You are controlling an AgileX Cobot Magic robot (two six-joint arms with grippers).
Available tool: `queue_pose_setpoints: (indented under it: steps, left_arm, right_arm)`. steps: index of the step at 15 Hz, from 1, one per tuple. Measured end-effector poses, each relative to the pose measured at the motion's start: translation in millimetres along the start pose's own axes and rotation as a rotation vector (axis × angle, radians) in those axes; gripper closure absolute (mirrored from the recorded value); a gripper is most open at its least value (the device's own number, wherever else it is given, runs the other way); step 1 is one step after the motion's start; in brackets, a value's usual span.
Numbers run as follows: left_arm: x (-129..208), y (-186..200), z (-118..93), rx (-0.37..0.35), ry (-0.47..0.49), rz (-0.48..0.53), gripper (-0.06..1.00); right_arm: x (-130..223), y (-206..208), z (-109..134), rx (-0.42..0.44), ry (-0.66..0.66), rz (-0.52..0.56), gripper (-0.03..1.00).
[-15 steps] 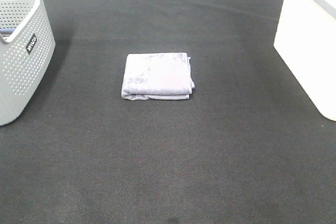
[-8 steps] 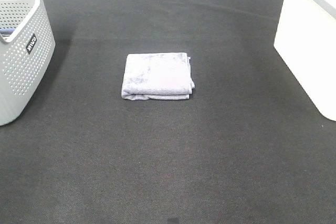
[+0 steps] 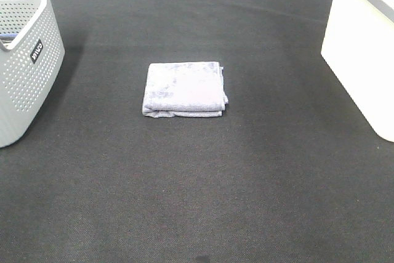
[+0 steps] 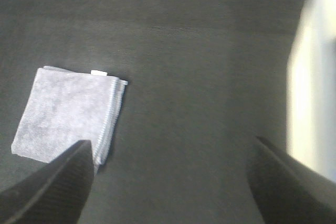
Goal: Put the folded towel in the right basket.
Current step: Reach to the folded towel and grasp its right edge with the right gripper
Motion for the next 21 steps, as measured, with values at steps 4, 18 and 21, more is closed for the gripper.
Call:
queue_pose_setpoints:
  steps: [4, 18, 21]
  left_arm:
    - [0.0, 0.0, 0.0, 0.0, 0.0, 0.0, -0.03]
    - [0.0, 0.0, 0.0, 0.0, 0.0, 0.0, -0.03]
    - [0.0, 0.0, 0.0, 0.0, 0.0, 0.0, -0.03]
  right_arm:
    - [3.3, -79.9, 44.5, -0.113, 0.038, 0.082, 0.21]
    - [103.4, -235.3, 69.0, -0.427, -0.203, 0.443, 0.28]
    - [115.8, -246.8, 70.5, -0.434, -0.213, 0.469, 0.28]
Point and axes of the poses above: a point on each arm's last joint axis where the gripper is mounted, y pointing back along that axis away from the gripper, z along the wrist's bending axis when the last joint is at zero, x = y × z, the point moved 10 cm from there along -y, pointing out along that axis toward the gripper, and after that the axes turned 7 degrees about y, right-handed, at the moved point
